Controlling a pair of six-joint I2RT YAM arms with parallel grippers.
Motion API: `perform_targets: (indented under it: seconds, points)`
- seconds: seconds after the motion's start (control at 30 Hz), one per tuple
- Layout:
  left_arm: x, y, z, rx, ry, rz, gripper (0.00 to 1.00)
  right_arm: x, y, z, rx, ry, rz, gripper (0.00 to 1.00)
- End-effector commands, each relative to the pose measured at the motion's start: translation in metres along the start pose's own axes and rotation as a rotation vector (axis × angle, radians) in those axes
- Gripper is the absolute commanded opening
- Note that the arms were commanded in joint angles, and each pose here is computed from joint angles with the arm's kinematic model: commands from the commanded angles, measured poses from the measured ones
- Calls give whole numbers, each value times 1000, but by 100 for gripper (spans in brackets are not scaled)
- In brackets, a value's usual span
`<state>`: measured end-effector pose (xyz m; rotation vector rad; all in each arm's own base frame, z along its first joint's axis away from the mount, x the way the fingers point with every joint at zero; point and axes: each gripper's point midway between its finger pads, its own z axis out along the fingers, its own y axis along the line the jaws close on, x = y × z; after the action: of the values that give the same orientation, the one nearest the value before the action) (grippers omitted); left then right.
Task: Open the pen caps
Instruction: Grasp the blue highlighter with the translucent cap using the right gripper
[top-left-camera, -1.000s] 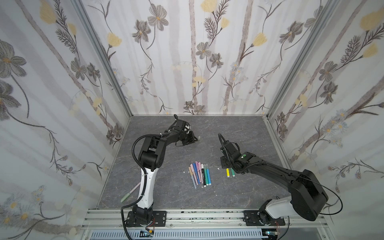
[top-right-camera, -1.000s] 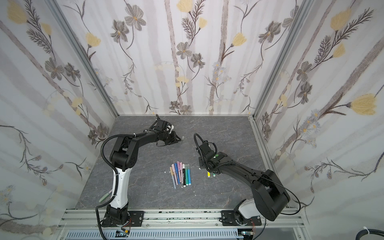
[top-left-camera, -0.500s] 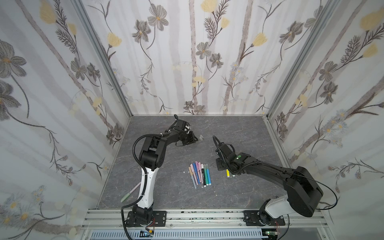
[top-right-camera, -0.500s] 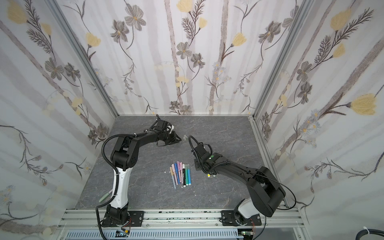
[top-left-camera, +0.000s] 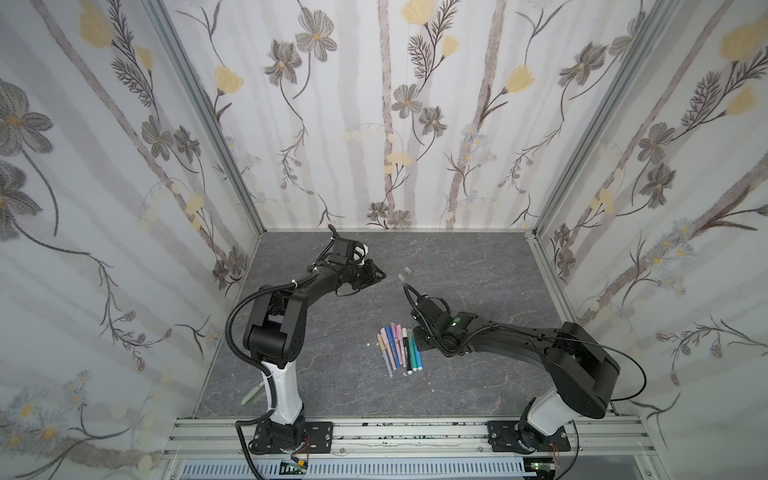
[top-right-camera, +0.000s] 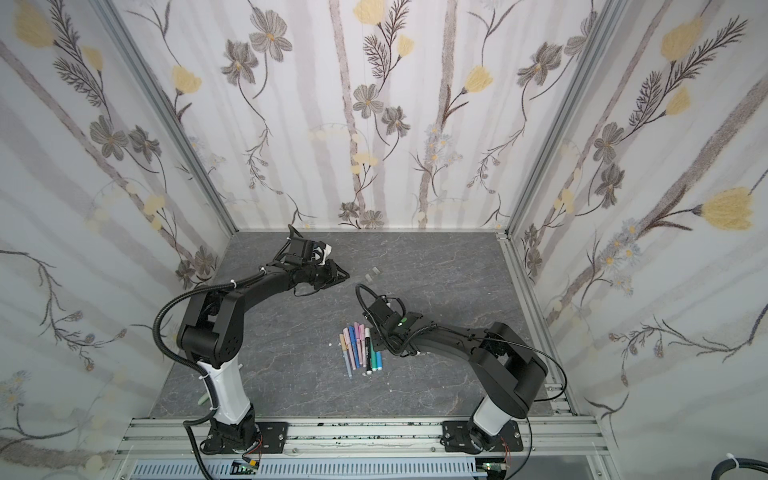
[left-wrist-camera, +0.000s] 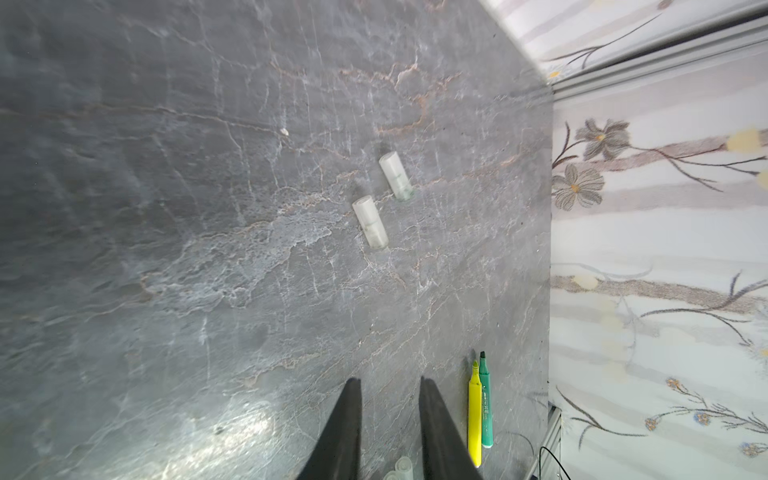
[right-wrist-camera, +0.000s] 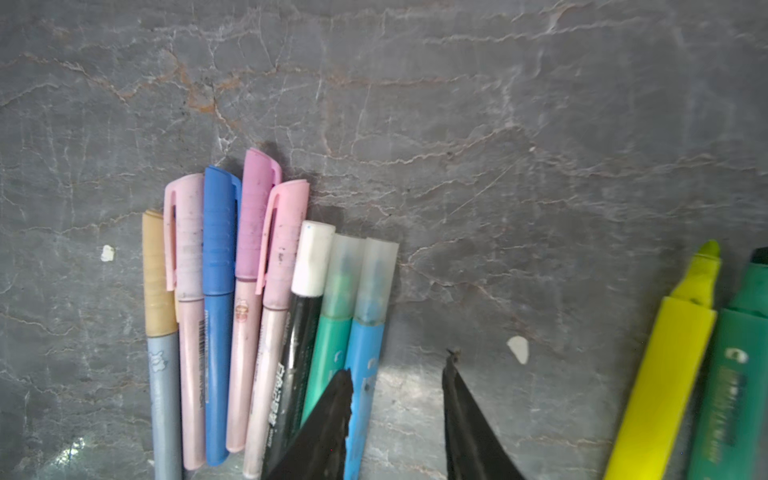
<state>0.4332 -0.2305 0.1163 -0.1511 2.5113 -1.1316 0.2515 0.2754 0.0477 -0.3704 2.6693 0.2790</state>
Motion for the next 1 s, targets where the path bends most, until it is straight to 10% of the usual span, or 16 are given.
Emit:
perform_targets:
  seconds: [0.0, 0.97]
  points:
    - [4, 2, -20, -6, -33, 20, 24, 3, -1, 6, 30, 15, 35, 37]
    - [17, -5, -45, 19, -43, 34, 25, 53, -8, 22, 24, 127, 65, 19]
